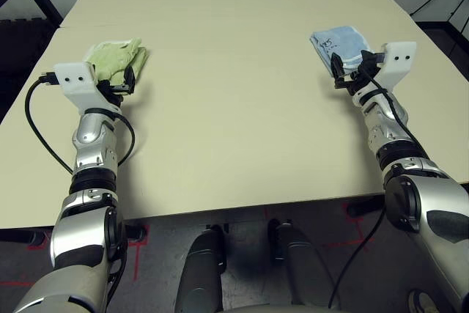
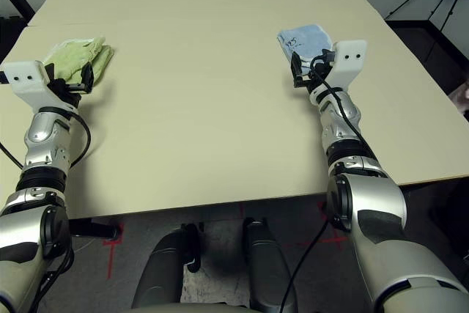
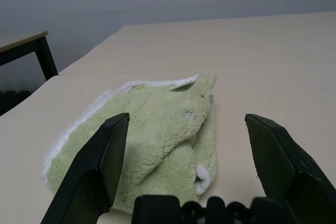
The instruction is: Fold the towel and set it aside.
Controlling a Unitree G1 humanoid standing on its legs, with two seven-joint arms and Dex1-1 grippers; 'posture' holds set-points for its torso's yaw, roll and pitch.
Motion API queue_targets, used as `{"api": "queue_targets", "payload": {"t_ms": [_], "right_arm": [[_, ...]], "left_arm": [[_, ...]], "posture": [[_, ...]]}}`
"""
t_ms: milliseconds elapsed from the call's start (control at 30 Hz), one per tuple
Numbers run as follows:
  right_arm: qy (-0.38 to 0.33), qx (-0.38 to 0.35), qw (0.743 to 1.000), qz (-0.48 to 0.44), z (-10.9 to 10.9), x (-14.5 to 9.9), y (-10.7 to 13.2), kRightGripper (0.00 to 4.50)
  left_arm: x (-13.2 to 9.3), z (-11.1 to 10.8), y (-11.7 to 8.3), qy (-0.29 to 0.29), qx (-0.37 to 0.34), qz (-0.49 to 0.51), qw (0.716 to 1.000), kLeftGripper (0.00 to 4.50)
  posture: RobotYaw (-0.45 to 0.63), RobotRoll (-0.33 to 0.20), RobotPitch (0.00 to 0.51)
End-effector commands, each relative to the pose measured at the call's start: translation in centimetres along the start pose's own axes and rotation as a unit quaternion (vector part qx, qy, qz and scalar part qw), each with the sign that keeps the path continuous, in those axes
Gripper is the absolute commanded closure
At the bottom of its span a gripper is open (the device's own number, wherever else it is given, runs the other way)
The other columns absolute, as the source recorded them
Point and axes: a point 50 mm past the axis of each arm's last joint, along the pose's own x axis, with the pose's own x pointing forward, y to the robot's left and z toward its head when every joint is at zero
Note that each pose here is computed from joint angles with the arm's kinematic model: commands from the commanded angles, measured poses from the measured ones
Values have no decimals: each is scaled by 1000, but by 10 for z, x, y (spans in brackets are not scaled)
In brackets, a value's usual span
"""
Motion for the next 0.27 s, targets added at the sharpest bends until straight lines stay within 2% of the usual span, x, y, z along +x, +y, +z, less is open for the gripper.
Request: {"api": "queue_targets", "payload": {"t_ms": [33,267], "right_arm": [[18,1,1000,-9,-7,-4,-5,0],[22,4,1000,-11,-8,-3,-2,0]], "left_arm": [[-5,-6,5,17,6,1,1000,33],[-3,-8,5,23,3,2,1000,33]], "posture": [[-82,0,163],[-85,0,169]]}}
